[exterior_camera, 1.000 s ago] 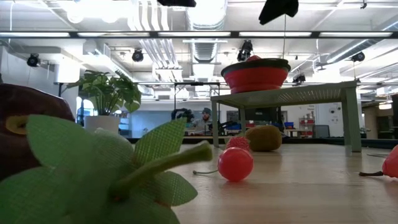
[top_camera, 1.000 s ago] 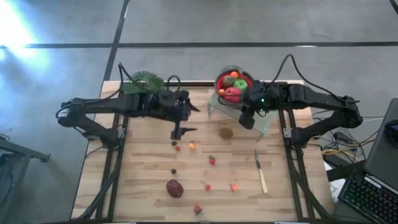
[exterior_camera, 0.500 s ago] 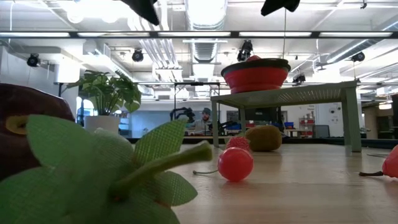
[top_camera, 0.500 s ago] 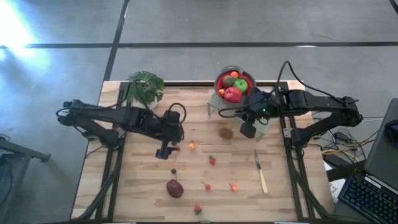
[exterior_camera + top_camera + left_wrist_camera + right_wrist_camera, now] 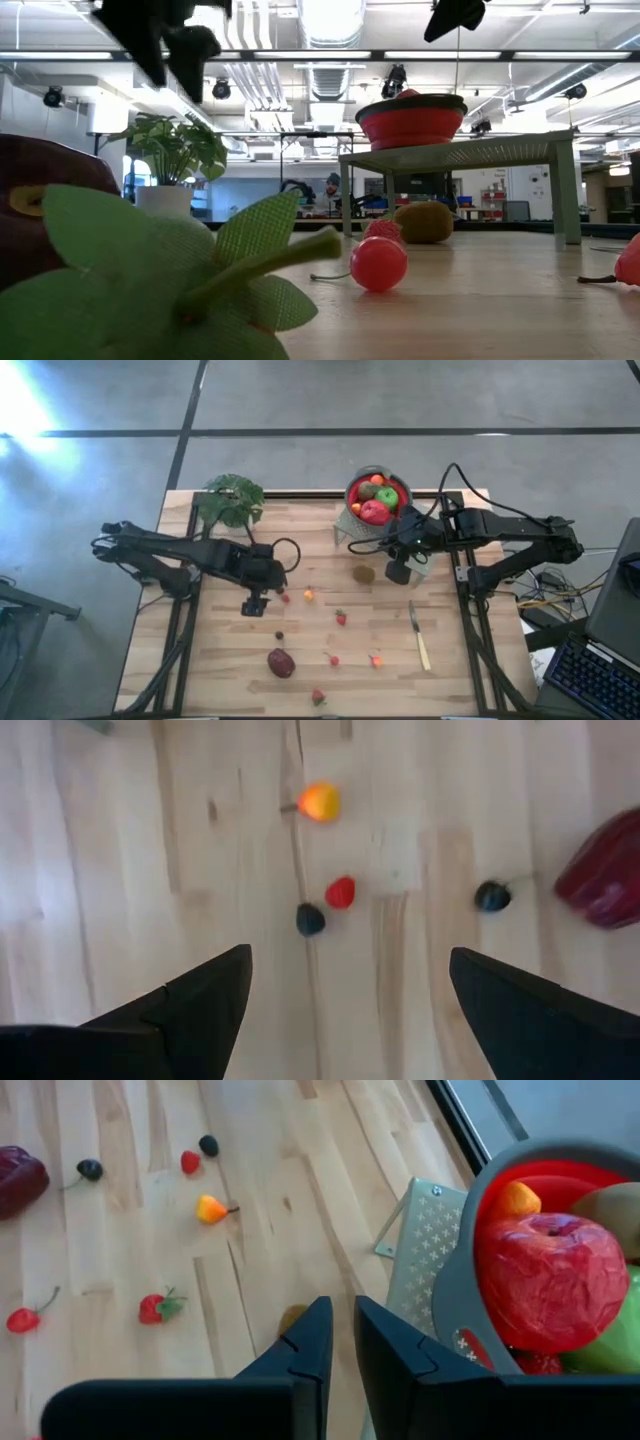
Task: Pick & Place Fruit
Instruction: Put the dark purple blackberry into the red strainer bowl
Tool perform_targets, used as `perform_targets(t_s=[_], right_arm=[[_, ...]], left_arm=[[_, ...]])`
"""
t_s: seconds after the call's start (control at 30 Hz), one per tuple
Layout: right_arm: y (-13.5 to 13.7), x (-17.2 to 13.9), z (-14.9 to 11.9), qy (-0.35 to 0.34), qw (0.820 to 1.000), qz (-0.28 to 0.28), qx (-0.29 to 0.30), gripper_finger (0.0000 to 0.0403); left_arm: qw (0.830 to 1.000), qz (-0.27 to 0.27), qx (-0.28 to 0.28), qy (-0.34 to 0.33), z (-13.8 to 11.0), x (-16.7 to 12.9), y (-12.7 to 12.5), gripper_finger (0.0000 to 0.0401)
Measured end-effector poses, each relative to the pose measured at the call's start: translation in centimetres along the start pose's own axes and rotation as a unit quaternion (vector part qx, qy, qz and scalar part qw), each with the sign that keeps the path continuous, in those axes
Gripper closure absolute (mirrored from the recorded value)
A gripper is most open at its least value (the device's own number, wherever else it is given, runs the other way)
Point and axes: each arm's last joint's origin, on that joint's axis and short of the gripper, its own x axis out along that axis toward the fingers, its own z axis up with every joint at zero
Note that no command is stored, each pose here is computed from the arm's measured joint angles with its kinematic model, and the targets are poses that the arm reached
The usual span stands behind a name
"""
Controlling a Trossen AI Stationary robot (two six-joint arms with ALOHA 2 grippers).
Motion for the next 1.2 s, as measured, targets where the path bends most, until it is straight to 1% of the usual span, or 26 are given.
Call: perform_targets(t_s=[0.1,0.27,0.37,0.5,0.6,0.8,1.0,1.2], right_arm=[[0.0,0.0,0.0,0.001,1.000,0.000,0.000,0.0349],[0.0,0.0,-0.1,0.001,1.000,0.001,0.000,0.0337],[0.0,0.0,-0.1,0.001,1.000,0.001,0.000,0.0330],[0.0,-0.1,-0.1,0.001,1.000,0.001,0.001,0.0322],[0.0,-0.1,-0.1,0.000,1.000,0.001,0.001,0.0318],[0.0,-0.1,-0.1,0.000,1.000,0.001,0.002,0.0314],[0.0,-0.1,-0.1,0.000,1.000,0.001,0.002,0.0333],[0.0,-0.1,0.1,-0.007,1.000,0.001,0.001,0.0357]], left_arm=[[1.000,0.003,0.008,0.024,-1.0,1.8,0.1,0.0057],[0.999,0.005,0.022,0.038,-2.3,4.6,0.8,0.0057],[0.999,0.007,0.030,0.030,-2.8,6.1,1.4,0.0057],[0.999,-0.011,0.041,0.021,-3.6,7.7,2.0,0.0057],[0.998,-0.013,0.050,0.022,-4.3,8.7,2.5,0.0057],[0.998,-0.024,0.054,-0.010,-4.9,10.2,2.9,0.0057],[0.997,-0.018,0.065,-0.037,-5.2,11.1,3.0,0.0057],[0.997,-0.015,0.052,-0.052,-5.8,12.0,2.8,0.0057]])
